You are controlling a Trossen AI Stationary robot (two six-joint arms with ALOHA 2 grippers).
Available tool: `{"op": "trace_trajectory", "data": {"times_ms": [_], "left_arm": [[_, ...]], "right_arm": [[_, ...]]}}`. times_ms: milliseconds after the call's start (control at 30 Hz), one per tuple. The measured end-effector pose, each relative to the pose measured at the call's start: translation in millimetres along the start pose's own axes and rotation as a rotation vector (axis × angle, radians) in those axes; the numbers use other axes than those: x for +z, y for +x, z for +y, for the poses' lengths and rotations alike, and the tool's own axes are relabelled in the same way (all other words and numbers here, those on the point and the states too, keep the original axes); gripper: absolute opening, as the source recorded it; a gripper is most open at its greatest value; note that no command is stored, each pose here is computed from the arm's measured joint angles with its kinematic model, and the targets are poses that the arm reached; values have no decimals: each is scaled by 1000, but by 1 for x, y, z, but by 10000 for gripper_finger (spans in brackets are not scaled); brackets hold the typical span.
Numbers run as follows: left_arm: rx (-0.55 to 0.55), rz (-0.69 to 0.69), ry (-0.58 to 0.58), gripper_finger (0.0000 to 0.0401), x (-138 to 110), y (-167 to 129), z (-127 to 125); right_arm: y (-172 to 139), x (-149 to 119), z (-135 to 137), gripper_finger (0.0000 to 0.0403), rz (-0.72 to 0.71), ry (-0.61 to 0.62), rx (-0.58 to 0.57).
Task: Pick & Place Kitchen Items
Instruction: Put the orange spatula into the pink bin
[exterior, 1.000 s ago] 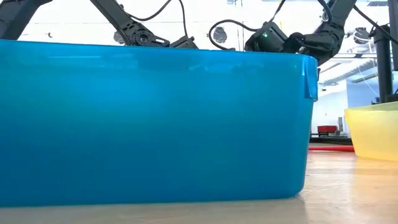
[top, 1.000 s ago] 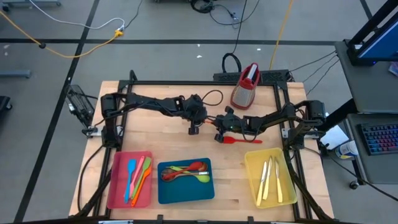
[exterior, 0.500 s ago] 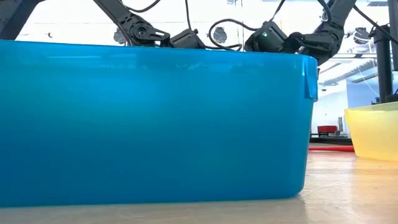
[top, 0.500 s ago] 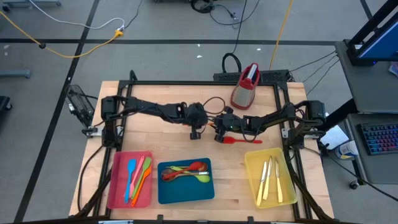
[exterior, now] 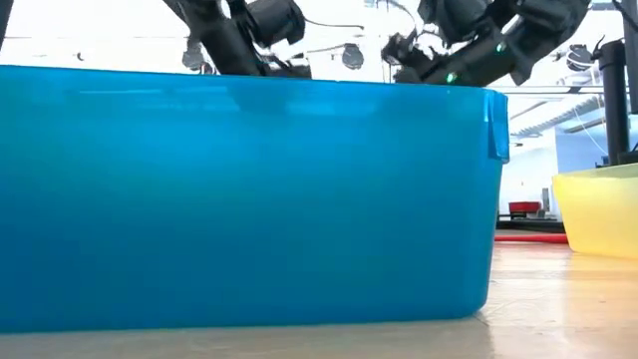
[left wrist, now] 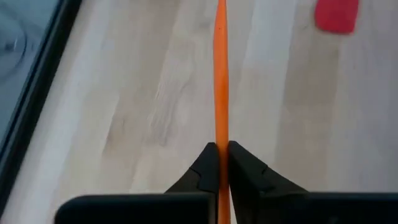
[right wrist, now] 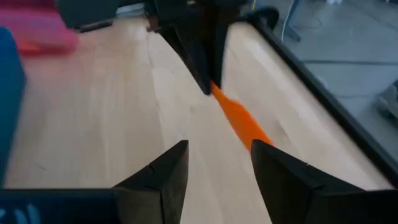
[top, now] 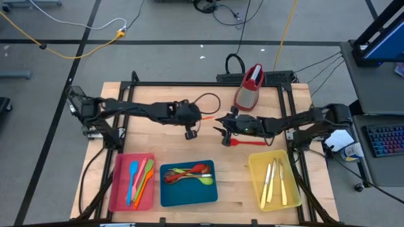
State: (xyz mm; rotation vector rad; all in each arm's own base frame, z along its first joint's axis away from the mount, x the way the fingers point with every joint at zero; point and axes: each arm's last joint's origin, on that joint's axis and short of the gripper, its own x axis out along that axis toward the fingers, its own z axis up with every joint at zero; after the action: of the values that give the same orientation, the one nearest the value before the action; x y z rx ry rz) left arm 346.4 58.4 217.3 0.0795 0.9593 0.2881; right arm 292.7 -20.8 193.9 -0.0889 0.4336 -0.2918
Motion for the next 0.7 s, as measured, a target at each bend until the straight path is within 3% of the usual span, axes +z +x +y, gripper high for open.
{"op": "trace_trajectory", "data": {"times_ms": [133, 267, 400, 700], "left_arm": [[39, 15, -175, 12, -3, -38, -10], [61, 40, -207, 22, -13, -76, -30], [39, 50, -337, 11, -26, -109, -53], [33, 204, -618, 17, -65, -142, -114]], "right_arm": [[-12, 8, -1, 165, -21, -1, 4], [-17, 6, -3, 165, -10, -24, 2], [-17, -5, -3, 165, 24, -61, 1], [-17, -23, -11, 165, 36, -37, -30]]}}
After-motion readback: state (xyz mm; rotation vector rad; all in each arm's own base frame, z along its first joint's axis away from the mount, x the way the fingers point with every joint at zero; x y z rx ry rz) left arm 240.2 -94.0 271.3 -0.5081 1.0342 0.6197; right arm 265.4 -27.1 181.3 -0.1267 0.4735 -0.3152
